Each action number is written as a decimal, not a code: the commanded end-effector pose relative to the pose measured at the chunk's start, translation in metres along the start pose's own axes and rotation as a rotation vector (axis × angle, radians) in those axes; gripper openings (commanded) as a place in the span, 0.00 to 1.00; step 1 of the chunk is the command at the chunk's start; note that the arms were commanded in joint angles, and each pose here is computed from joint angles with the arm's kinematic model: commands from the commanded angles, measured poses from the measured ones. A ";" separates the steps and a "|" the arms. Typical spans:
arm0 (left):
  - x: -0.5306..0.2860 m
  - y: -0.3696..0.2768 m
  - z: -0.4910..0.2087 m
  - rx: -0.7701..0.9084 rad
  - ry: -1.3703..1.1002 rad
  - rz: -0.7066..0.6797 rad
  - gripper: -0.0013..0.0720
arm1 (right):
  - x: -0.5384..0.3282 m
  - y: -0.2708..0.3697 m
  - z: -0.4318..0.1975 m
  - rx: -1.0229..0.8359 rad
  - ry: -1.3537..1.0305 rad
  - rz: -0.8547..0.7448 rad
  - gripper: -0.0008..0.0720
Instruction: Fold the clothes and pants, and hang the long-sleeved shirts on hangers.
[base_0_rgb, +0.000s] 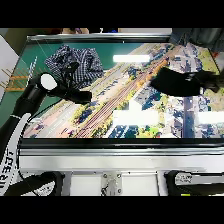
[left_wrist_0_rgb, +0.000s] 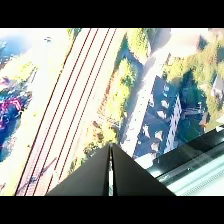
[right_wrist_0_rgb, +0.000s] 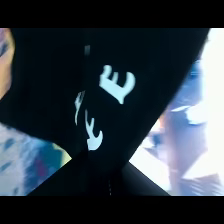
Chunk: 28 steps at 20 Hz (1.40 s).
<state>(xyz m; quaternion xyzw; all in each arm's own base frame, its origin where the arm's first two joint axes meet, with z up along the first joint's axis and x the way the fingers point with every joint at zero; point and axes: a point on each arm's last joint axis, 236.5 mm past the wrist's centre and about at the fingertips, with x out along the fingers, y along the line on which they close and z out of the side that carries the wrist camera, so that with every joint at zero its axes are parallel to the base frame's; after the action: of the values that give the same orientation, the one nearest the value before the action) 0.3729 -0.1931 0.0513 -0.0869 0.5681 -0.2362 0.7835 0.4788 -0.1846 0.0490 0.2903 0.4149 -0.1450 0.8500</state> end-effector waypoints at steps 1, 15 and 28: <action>0.000 0.000 0.000 0.001 0.000 0.000 0.03 | -0.034 -0.101 0.008 0.191 -0.015 -0.209 0.03; 0.000 -0.001 -0.004 0.001 0.015 -0.001 0.03 | -0.058 -0.154 -0.177 0.275 0.312 -0.471 0.03; 0.000 -0.001 -0.011 0.001 0.047 -0.003 0.03 | -0.133 -0.042 -0.116 0.065 -0.029 -0.156 0.85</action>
<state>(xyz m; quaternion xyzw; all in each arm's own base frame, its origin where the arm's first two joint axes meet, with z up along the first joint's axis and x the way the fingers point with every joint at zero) 0.3626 -0.1923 0.0481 -0.0820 0.5856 -0.2395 0.7701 0.2812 -0.1814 0.0307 0.2888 0.4832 -0.3035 0.7687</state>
